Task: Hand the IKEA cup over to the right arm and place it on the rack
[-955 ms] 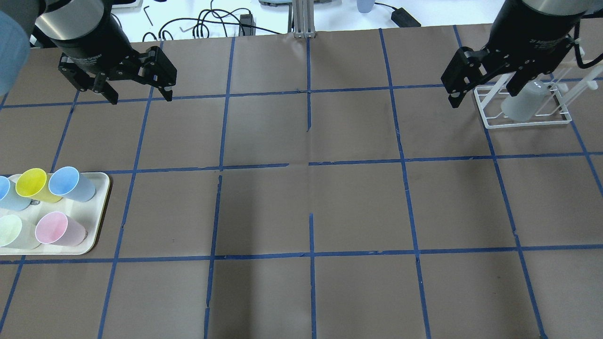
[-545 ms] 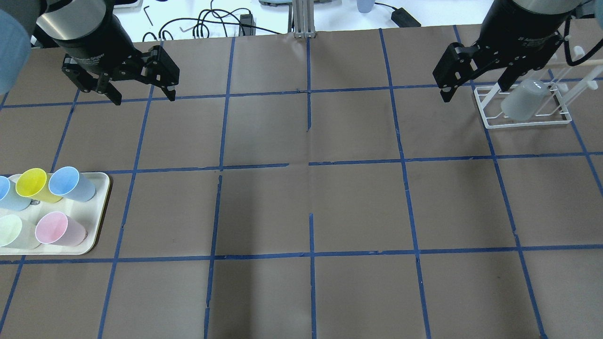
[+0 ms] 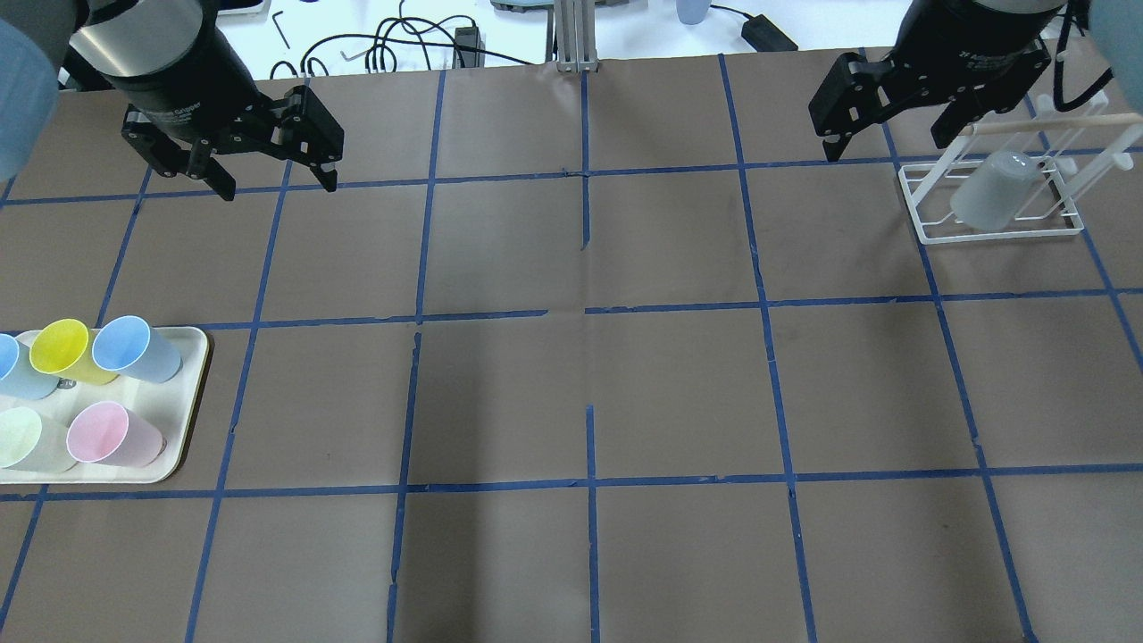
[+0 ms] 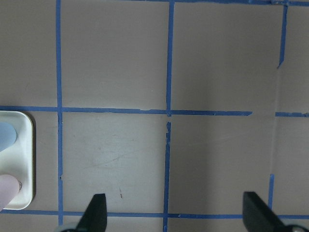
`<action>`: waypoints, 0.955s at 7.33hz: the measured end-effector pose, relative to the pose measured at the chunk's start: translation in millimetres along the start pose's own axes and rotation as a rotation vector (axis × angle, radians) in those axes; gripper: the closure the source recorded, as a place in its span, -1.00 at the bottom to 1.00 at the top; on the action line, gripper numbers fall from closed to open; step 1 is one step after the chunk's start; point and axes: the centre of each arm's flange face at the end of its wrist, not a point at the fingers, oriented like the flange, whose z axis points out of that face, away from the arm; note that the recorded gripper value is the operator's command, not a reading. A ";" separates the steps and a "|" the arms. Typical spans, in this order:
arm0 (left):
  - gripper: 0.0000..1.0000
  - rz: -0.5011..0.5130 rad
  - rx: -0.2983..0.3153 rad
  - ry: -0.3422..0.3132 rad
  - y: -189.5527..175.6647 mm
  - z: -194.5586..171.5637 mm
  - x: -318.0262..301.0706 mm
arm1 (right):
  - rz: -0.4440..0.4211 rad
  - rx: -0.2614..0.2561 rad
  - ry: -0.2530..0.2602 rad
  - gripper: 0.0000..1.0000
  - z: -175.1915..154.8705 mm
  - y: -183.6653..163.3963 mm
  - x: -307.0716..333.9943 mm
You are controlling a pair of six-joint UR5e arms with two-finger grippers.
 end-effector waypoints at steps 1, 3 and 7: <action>-1.00 0.000 0.000 0.000 0.0 0.1 0.0 | 0.010 0.004 -0.007 -1.00 0.6 -1.2 -0.8; -1.00 0.000 -0.001 0.000 0.1 0.2 0.0 | 0.016 0.003 -0.011 -1.00 1.7 -1.6 -1.7; -1.00 0.000 0.000 0.000 0.6 -0.5 0.0 | 0.014 0.003 -0.011 -1.00 1.3 -1.6 -1.5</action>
